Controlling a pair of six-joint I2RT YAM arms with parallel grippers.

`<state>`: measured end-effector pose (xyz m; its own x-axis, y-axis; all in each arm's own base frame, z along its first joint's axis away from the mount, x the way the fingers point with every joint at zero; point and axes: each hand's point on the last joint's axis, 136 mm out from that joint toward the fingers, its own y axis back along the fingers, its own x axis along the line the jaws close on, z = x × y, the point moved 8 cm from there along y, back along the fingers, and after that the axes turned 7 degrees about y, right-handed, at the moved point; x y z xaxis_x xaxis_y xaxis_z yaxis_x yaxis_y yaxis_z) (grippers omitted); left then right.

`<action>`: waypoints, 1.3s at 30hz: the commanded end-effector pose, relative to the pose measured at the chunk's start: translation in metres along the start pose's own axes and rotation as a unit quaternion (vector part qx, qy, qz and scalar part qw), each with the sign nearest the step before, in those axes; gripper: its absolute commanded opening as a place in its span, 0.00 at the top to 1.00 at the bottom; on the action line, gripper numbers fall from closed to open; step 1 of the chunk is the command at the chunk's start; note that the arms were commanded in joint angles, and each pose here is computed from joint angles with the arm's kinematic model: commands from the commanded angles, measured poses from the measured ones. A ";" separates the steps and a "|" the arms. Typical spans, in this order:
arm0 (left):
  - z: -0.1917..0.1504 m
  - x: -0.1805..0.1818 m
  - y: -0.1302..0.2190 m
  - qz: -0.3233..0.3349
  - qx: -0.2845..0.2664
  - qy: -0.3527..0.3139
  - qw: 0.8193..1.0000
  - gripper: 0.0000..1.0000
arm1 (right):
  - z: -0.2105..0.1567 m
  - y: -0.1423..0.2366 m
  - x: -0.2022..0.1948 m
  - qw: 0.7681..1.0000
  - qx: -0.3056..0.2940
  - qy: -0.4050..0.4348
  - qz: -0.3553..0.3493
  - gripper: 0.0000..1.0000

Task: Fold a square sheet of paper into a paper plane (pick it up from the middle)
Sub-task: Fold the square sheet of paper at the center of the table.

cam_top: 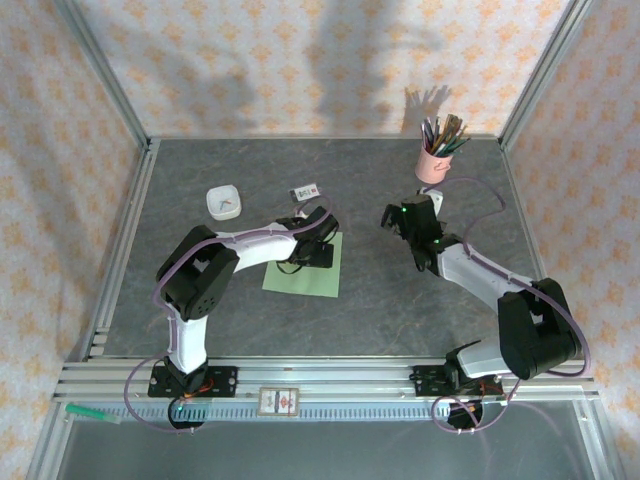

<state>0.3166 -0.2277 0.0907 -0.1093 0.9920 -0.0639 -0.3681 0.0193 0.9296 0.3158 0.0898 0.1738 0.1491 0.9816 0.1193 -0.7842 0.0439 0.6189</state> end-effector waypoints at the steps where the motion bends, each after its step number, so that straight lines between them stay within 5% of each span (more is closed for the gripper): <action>1: -0.020 0.013 -0.019 0.034 0.038 -0.011 0.999 0.07 | 0.006 0.000 -0.001 1.000 -0.010 0.003 -0.006 0.00; 8: -0.015 0.012 -0.013 0.029 0.030 -0.008 0.999 0.12 | 0.005 0.000 -0.001 1.000 -0.009 0.002 -0.007 0.00; 18: -0.007 0.005 -0.003 -0.004 0.013 0.004 1.000 0.33 | 0.006 -0.001 -0.001 1.000 -0.008 0.003 -0.008 0.00; 25: 0.003 -0.012 0.027 -0.138 -0.030 0.035 0.989 0.63 | 0.005 -0.001 -0.002 1.000 -0.007 0.004 -0.015 0.00; 28: 0.004 -0.031 0.052 -0.279 -0.036 0.046 0.959 0.69 | 0.008 0.002 -0.003 1.000 -0.010 0.004 -0.018 0.00; 33: 0.002 -0.044 0.114 -0.515 -0.052 0.069 0.853 0.71 | 0.022 0.017 -0.004 0.999 -0.024 0.003 -0.024 0.00; 39: -0.012 -0.030 0.102 -0.566 -0.012 0.117 0.816 0.70 | 0.030 0.041 0.004 0.998 -0.028 0.005 0.051 0.00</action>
<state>0.2740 -0.2559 0.1793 0.1441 0.4486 -0.8820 -0.4245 0.8332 0.3544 0.3060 0.0865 0.2032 0.1312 0.9818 0.1375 -0.8126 0.0271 0.5821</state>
